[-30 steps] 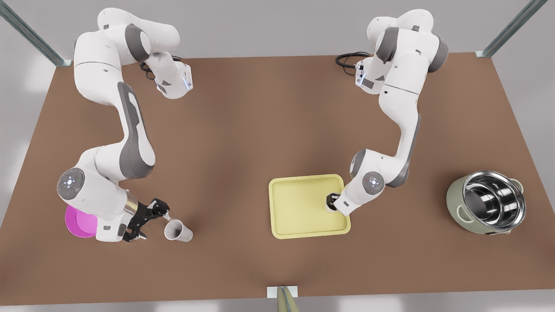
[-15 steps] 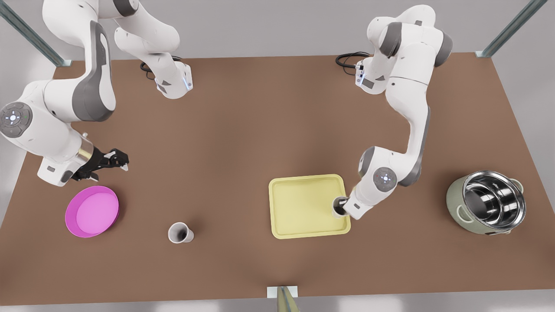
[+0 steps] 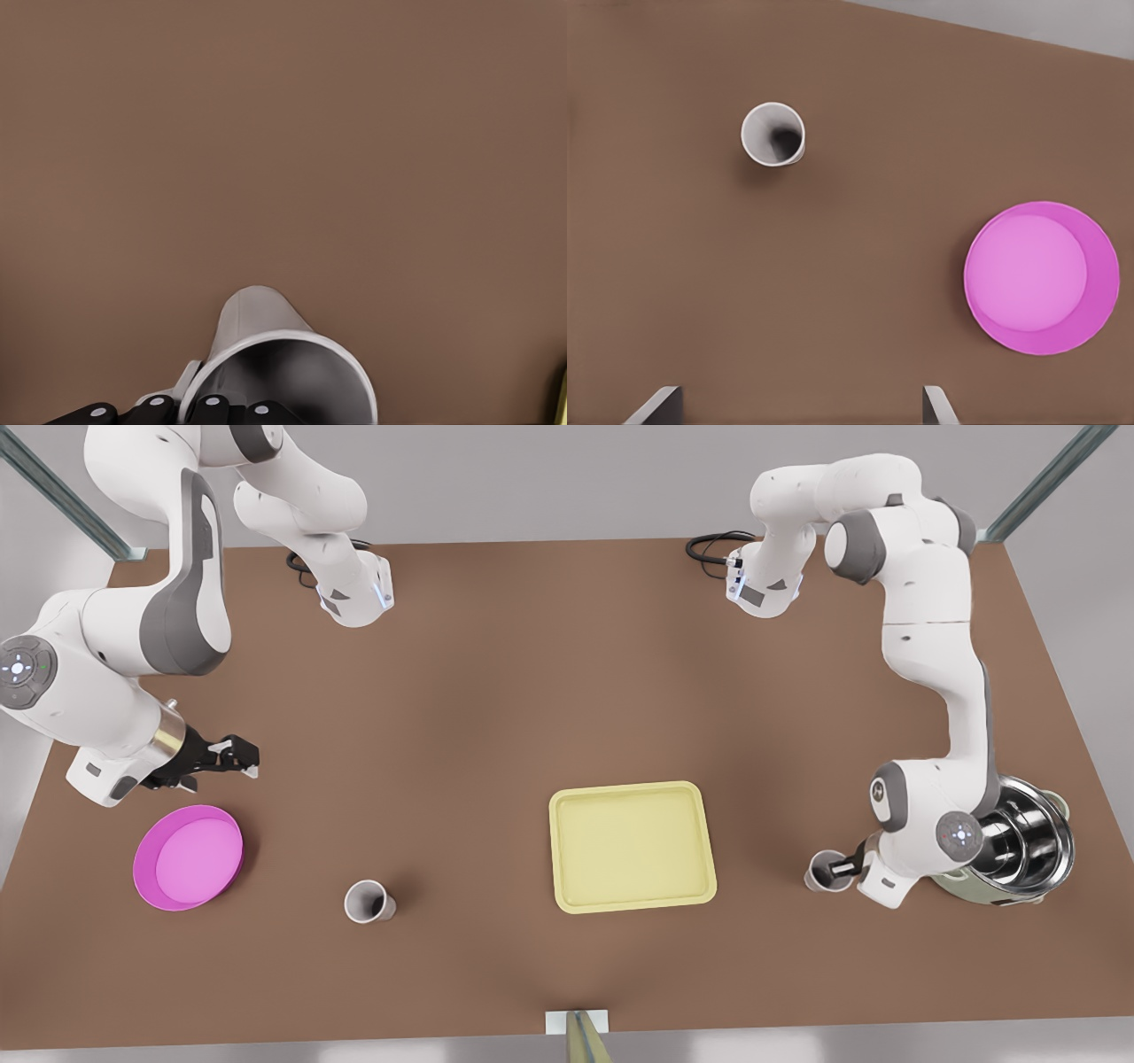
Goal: Use the left arm to pick up the white IKEA cup from the tray and place it on the middle-left position; use the right arm to pick up the white IKEA cup from the tray and place it on the middle-right position
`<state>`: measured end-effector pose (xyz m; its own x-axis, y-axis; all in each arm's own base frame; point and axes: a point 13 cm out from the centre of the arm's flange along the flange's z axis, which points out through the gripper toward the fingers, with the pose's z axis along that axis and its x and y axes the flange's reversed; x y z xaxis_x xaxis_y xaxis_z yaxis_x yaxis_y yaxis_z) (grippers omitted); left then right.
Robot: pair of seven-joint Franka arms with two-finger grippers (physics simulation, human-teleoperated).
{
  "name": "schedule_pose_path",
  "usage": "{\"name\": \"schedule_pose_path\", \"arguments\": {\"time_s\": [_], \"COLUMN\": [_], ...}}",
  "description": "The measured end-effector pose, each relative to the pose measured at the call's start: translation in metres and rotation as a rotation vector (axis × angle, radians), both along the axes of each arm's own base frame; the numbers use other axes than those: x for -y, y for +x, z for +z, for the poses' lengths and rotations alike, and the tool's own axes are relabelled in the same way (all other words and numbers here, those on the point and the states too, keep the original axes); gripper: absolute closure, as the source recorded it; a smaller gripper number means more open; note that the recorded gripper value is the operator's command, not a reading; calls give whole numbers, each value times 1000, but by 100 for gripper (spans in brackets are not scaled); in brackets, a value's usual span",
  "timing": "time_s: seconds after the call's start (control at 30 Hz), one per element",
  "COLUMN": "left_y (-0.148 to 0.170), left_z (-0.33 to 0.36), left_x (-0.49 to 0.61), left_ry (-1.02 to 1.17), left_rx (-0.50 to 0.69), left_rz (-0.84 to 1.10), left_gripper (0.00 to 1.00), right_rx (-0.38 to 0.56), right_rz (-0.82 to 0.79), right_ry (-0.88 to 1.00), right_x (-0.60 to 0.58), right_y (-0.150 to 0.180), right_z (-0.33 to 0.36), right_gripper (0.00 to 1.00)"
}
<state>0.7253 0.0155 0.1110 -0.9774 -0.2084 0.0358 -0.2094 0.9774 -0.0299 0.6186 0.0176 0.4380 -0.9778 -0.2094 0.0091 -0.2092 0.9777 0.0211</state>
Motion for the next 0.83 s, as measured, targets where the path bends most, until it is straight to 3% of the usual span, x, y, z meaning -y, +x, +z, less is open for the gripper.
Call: {"name": "schedule_pose_path", "arguments": {"time_s": [0.1, 0.13, 0.3, 0.5, 0.6, 0.7, 0.83], "left_y": [0, 1, 18, 28, 31, -2, -46], "left_z": [-23, -27, -15, 12, 145, 273, 313], "left_x": [0, 1, 15, 0, 12, 39, 46], "left_ry": [-19, -27, -98, -11, 30, 38, 28], "left_rx": [2, 5, 66, 88, 156, 192, 113], "left_rz": [-6, -10, -76, -190, -251, -304, -322], "left_gripper": [100, 0, 0, 0, 0, 0, 0], "right_rx": [-2, -3, -4, -5, -9, -11, -11], "right_rz": [-15, -19, -37, -53, -59, -64, -72], "right_ry": [0, 0, -2, -2, -4, -6, -6], "right_x": [0, 0, 0, 0, 0, 0, 1], "right_y": [0, 0, -1, -1, 0, 0, 0], "right_z": [-1, -1, -1, -1, -4, -5, -5], "right_gripper": [0, 0, 0, 0, 0, 0, 0]}}
